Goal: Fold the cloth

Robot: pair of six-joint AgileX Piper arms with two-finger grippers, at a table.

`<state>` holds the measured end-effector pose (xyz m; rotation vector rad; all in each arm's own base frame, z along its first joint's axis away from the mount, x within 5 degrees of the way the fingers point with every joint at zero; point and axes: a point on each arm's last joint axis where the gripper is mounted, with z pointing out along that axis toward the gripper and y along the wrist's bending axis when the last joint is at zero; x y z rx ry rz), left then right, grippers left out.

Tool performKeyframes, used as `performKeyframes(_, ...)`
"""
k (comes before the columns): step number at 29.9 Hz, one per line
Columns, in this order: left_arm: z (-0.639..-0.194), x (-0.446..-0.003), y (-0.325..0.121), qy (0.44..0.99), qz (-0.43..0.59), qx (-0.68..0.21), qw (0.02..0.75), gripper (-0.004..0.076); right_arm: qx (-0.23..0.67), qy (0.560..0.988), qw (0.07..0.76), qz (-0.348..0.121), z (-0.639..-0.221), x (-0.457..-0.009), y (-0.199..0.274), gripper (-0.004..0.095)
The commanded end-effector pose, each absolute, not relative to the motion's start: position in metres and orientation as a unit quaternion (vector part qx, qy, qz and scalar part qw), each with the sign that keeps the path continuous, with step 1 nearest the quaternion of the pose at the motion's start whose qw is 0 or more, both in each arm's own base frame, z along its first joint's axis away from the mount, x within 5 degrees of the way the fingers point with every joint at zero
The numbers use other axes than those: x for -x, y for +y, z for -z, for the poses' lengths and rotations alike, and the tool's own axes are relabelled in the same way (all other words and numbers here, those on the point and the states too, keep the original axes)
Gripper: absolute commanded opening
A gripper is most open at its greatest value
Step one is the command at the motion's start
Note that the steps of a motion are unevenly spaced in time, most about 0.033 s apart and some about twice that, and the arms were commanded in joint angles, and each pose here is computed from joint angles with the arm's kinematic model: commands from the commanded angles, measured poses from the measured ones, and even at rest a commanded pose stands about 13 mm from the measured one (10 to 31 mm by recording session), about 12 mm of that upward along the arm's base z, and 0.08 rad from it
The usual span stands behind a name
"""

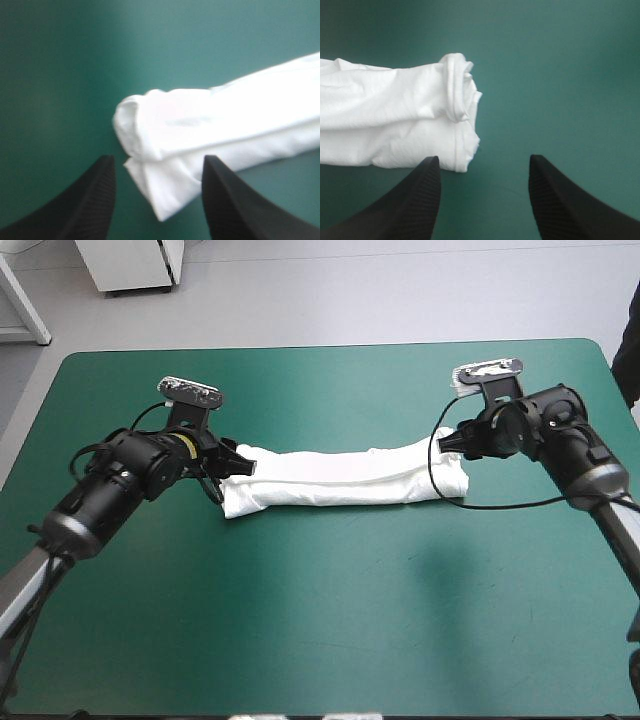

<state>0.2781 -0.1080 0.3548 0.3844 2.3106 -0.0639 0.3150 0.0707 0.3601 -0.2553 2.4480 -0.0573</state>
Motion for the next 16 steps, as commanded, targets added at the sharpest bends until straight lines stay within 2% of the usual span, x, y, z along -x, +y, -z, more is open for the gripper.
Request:
performKeyframes(1,-0.399,-0.248,-0.120,0.859,0.128,-0.208,0.451,0.0124,0.073,0.912,0.401,0.046,-0.409,-0.284,0.054,0.0514)
performKeyframes(2,-0.403,-0.243,-0.123,0.849,0.139,-0.228,0.455,0.0036,0.064,0.909,0.410,0.051,-0.415,-0.278,0.050,0.0513)
performKeyframes(3,-0.406,-0.239,-0.128,0.839,0.149,-0.252,0.458,-0.0003,0.053,0.905,0.418,0.058,-0.421,-0.271,0.045,0.0513)
performKeyframes(6,-0.409,-0.237,-0.142,0.827,0.185,-0.277,0.453,-0.0010,0.008,0.896,0.441,0.058,-0.438,-0.252,0.029,0.0513)
performKeyframes(11,-0.391,-0.263,-0.166,0.828,0.195,-0.307,0.426,-0.0010,-0.066,0.893,0.441,0.062,-0.446,-0.237,-0.005,0.0513)
performKeyframes(13,-0.379,-0.280,-0.177,0.835,0.196,-0.309,0.410,-0.0010,-0.082,0.897,0.433,0.045,-0.445,-0.236,-0.016,0.0513)
performKeyframes(16,-0.361,-0.306,-0.191,0.847,0.195,-0.310,0.385,-0.0010,-0.103,0.895,0.433,-0.003,-0.440,-0.243,-0.025,0.0513)
